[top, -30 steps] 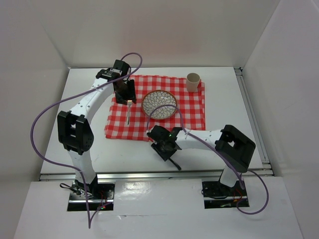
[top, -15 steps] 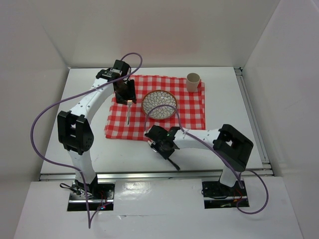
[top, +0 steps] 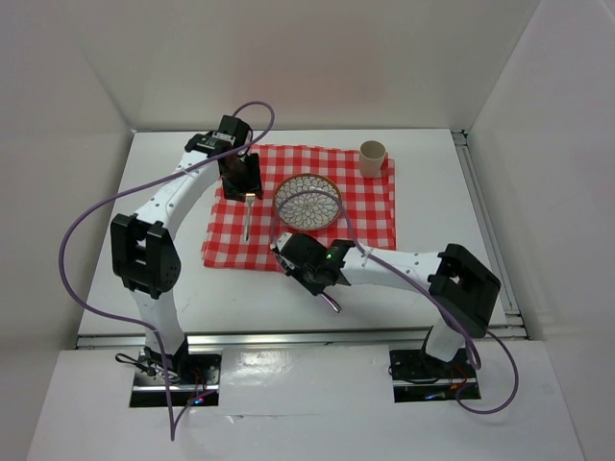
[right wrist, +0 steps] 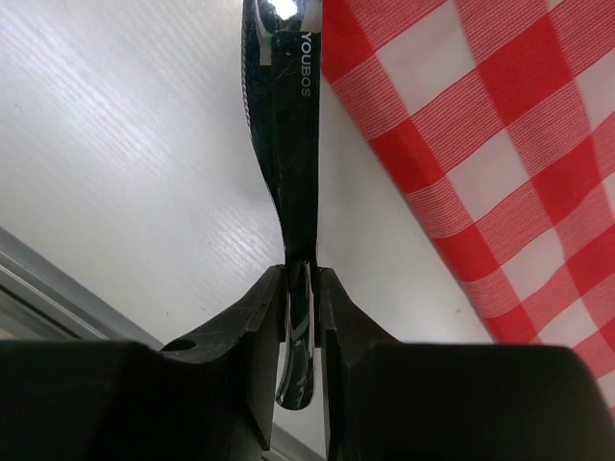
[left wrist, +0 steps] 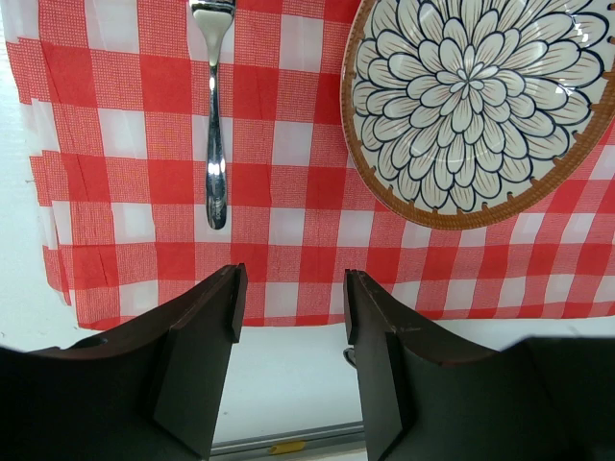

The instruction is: Set the dinner table for one person

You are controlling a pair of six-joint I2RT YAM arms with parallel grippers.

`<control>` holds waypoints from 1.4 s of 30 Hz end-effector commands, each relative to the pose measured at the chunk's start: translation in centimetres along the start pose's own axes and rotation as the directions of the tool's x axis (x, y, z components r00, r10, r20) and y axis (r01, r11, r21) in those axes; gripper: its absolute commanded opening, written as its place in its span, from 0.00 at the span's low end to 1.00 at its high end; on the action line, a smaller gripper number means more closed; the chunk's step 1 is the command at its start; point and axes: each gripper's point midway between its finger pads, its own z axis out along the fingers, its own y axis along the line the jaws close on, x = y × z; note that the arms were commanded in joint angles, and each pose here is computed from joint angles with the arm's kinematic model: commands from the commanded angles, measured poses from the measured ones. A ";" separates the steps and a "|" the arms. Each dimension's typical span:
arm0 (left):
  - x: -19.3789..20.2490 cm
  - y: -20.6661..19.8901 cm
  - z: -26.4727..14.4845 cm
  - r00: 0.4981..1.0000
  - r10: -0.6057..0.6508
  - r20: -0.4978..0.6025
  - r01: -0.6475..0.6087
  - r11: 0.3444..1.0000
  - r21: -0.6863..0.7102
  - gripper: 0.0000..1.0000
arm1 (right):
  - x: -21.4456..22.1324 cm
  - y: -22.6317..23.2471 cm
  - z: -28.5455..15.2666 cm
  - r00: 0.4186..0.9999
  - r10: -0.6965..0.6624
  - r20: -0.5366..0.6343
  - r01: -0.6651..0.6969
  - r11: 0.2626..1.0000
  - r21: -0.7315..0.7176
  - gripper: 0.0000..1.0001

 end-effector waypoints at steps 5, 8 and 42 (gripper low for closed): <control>-1.3 -0.2 -2.9 0.996 -0.019 0.089 0.019 1.000 0.004 0.61 | -5.5 -5.1 -2.4 0.967 0.210 0.147 -0.224 0.971 0.081 0.00; -1.7 0.1 -3.7 0.992 -0.049 0.115 0.049 0.999 0.005 0.61 | -5.3 -7.9 -3.5 0.939 0.305 0.157 -0.322 0.942 0.096 0.00; -1.6 2.0 -5.5 0.980 -0.106 0.168 0.103 0.994 0.023 0.61 | -1.7 -27.8 3.1 0.600 0.779 0.181 -0.800 0.584 0.140 0.11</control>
